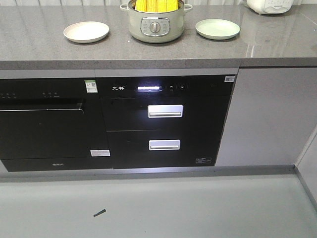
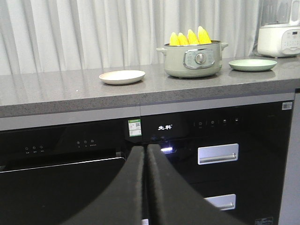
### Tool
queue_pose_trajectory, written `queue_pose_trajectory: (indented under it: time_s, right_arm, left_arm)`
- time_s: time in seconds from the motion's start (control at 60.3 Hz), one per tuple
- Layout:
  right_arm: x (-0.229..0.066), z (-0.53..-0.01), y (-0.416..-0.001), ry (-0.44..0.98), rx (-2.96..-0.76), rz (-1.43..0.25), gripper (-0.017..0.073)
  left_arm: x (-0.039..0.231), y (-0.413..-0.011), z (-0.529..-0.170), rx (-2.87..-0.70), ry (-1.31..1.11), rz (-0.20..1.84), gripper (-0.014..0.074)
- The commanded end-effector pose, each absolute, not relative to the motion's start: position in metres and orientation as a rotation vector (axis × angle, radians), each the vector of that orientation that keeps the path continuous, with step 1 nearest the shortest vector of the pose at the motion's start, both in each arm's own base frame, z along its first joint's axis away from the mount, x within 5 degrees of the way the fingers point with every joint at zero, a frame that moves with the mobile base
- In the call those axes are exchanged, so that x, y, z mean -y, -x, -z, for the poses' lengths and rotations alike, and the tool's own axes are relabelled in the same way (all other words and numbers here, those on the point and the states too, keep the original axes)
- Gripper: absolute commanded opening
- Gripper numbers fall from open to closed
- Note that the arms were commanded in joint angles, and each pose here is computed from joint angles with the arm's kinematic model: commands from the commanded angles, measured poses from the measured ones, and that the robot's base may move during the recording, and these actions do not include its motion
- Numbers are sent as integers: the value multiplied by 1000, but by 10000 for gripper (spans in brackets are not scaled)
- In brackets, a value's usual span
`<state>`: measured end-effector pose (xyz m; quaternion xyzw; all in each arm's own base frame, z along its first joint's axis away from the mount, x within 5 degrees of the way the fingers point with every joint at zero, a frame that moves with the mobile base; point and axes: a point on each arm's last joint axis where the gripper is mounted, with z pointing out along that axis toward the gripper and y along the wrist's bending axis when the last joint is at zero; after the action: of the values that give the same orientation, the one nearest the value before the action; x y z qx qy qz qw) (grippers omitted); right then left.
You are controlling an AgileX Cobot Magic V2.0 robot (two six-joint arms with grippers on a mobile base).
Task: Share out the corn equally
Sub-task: 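Drive the base forward toward the counter with the pot and plates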
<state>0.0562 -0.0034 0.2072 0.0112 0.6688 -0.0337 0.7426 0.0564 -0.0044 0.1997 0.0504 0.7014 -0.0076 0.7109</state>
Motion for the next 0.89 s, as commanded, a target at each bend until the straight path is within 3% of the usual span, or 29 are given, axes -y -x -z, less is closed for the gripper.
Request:
queue_pose_trajectory:
  time_s: [0.0, 0.878]
  right_arm:
    - [2, -211, -55, -7, -1392, 81, -10]
    - [2, -211, -55, -7, -1392, 81, -10]
  left_arm:
    - [5, -55, -204, -1479, -102, 34, -6]
    - [5, -55, -204, -1479, -102, 34, -6]
